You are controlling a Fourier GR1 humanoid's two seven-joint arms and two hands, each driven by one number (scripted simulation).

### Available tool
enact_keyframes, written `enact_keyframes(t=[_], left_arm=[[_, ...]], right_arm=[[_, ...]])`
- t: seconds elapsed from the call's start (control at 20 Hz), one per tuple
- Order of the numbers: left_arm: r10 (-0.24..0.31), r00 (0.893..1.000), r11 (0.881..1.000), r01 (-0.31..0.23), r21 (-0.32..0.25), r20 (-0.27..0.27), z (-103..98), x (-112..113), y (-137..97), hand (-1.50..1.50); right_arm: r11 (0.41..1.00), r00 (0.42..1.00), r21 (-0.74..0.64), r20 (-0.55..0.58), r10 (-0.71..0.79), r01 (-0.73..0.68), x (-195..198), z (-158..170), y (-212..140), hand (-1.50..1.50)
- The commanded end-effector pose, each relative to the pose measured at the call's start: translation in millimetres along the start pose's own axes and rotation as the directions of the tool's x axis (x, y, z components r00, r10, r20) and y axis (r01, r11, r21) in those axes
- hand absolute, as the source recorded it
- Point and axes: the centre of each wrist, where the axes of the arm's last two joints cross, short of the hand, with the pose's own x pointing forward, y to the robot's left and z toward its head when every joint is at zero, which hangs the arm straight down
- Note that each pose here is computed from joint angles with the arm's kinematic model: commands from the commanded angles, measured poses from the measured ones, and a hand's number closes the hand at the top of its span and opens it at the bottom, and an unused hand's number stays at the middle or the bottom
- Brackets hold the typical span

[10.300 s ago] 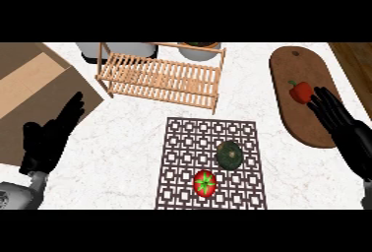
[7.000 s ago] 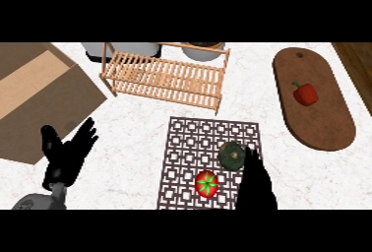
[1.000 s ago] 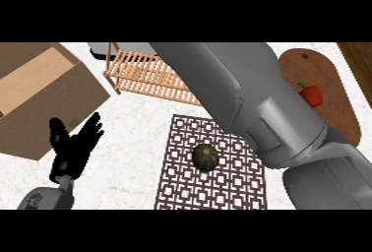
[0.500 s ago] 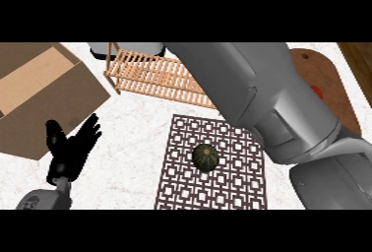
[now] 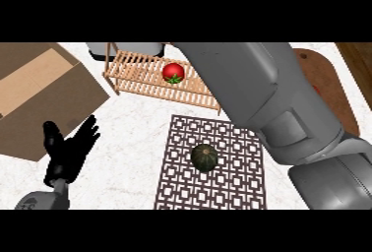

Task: Pick the tomato from the placemat and place it in the tiered shelf

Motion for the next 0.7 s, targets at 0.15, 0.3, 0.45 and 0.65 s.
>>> enact_keyframes(t=[0.15,0.3,0.45,0.65], left_arm=[[0.008,1.0,1.0,-0.008,0.004,-0.02,8,-7,8,0.0],[0.007,0.999,1.0,-0.006,0.019,-0.035,14,-21,9,0.0],[0.024,0.999,0.999,-0.023,0.039,-0.023,8,-6,16,0.0],[0.037,0.999,0.999,-0.036,0.04,-0.015,10,-11,12,0.0]], right_arm=[[0.965,0.98,-0.178,-0.016,-0.2,0.194,-4,-1,-5,-1.5],[0.948,0.987,-0.28,-0.012,-0.161,0.151,2,-23,-29,-1.5],[0.922,0.978,-0.35,-0.062,-0.201,0.168,0,-38,-49,-1.5],[0.875,0.966,-0.437,-0.05,-0.253,0.207,-14,-62,-90,-1.5]])
